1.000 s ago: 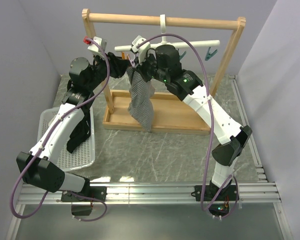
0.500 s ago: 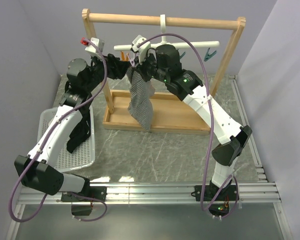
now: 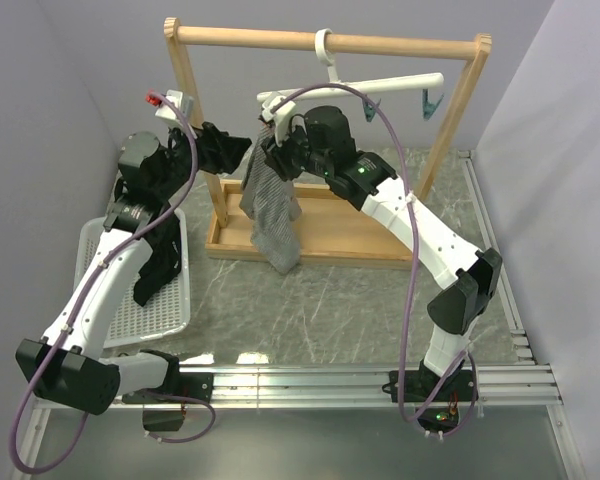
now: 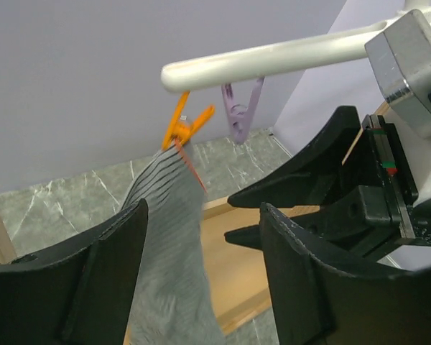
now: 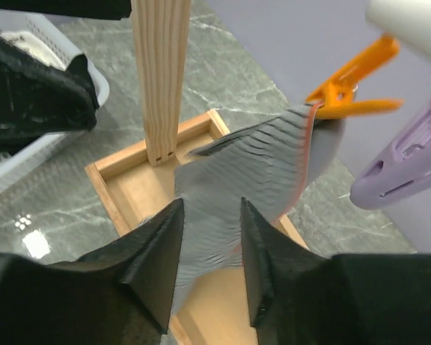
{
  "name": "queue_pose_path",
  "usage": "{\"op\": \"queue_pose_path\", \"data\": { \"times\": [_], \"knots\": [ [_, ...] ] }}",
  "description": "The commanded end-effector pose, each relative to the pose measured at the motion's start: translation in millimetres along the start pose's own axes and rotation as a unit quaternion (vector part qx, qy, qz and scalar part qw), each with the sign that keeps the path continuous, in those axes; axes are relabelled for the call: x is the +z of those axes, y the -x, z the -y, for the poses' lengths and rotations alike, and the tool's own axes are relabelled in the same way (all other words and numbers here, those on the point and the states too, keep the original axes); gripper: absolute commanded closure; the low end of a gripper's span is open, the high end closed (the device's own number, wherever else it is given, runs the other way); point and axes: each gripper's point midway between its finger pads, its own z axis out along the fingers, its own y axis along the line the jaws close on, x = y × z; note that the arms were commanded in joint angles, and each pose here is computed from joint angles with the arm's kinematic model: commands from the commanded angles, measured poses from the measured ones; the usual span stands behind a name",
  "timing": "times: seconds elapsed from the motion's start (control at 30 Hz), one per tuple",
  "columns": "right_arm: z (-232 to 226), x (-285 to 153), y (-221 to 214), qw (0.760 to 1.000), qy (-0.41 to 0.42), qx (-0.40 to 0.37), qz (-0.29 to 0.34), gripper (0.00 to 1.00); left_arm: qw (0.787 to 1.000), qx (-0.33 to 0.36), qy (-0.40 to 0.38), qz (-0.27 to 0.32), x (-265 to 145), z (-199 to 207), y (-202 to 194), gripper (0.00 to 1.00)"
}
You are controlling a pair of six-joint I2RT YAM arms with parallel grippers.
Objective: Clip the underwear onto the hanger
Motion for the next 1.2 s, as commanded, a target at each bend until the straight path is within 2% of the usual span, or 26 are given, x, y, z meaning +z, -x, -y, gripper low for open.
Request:
{"op": "queue_pose_path", "data": {
  "times": [0.0, 0.03, 0.27, 0.47, 0.57, 0.7, 0.77, 0.93, 0.97, 1.03, 1.07, 1.1, 1.17],
  "knots": [
    [5.2, -32.6, 44.3, 0.998, -0.015, -0.001, 0.069, 0.55, 1.000, -0.011, -0.012, 0.003, -10.4, 8.3, 4.2, 0.32],
    [5.3, -33.9, 44.4, 0.997, -0.016, 0.002, 0.070, 0.50, 1.000, -0.012, -0.013, 0.002, -11.5, 8.9, 2.9, 0.32],
    [0.1, -63.6, 40.5, 0.996, -0.017, 0.005, 0.083, 0.40, 0.999, -0.005, -0.038, -0.001, -11.9, 15.3, -2.4, 0.38],
    [-3.4, -102.3, 31.0, 0.992, -0.022, 0.011, 0.124, 0.41, 0.997, 0.003, -0.075, -0.006, -7.9, 23.8, -8.0, 0.47],
    [-3.1, -115.1, 14.7, 0.991, -0.022, 0.052, 0.124, 0.42, 0.996, 0.007, -0.082, -0.027, -1.8, 21.7, -18.4, 0.51],
    [-19.0, -129.1, -19.0, 0.987, 0.002, 0.116, 0.113, 0.47, 0.996, 0.023, -0.071, -0.054, -2.9, 14.2, -51.5, 0.51],
    [-34.1, -133.0, -44.7, 0.985, 0.025, 0.143, 0.093, 0.49, 0.991, 0.078, -0.082, -0.077, -2.4, 22.7, -74.6, 0.50],
    [-57.7, -127.1, -98.8, 0.974, 0.048, 0.218, 0.039, 0.51, 0.957, 0.224, -0.117, -0.143, 3.3, 37.1, -131.8, 0.44],
    [-56.1, -125.8, -104.8, 0.972, 0.043, 0.227, 0.033, 0.51, 0.950, 0.235, -0.130, -0.162, 4.7, 46.1, -145.2, 0.43],
    [-54.6, -119.3, -121.9, 0.966, 0.038, 0.255, 0.015, 0.51, 0.932, 0.278, -0.122, -0.197, 14.7, 39.3, -171.3, 0.42],
    [-43.9, -117.9, -129.9, 0.963, 0.021, 0.270, 0.009, 0.50, 0.924, 0.295, -0.127, -0.209, 18.4, 48.4, -178.9, 0.38],
    [-39.0, -116.4, -135.7, 0.957, 0.013, 0.291, 0.003, 0.49, 0.915, 0.312, -0.107, -0.233, 27.0, 38.2, -196.7, 0.36],
    [-23.8, -112.2, -149.2, 0.948, -0.007, 0.317, -0.009, 0.46, 0.898, 0.352, -0.103, -0.244, 38.5, 44.3, -207.3, 0.31]
  ]
}}
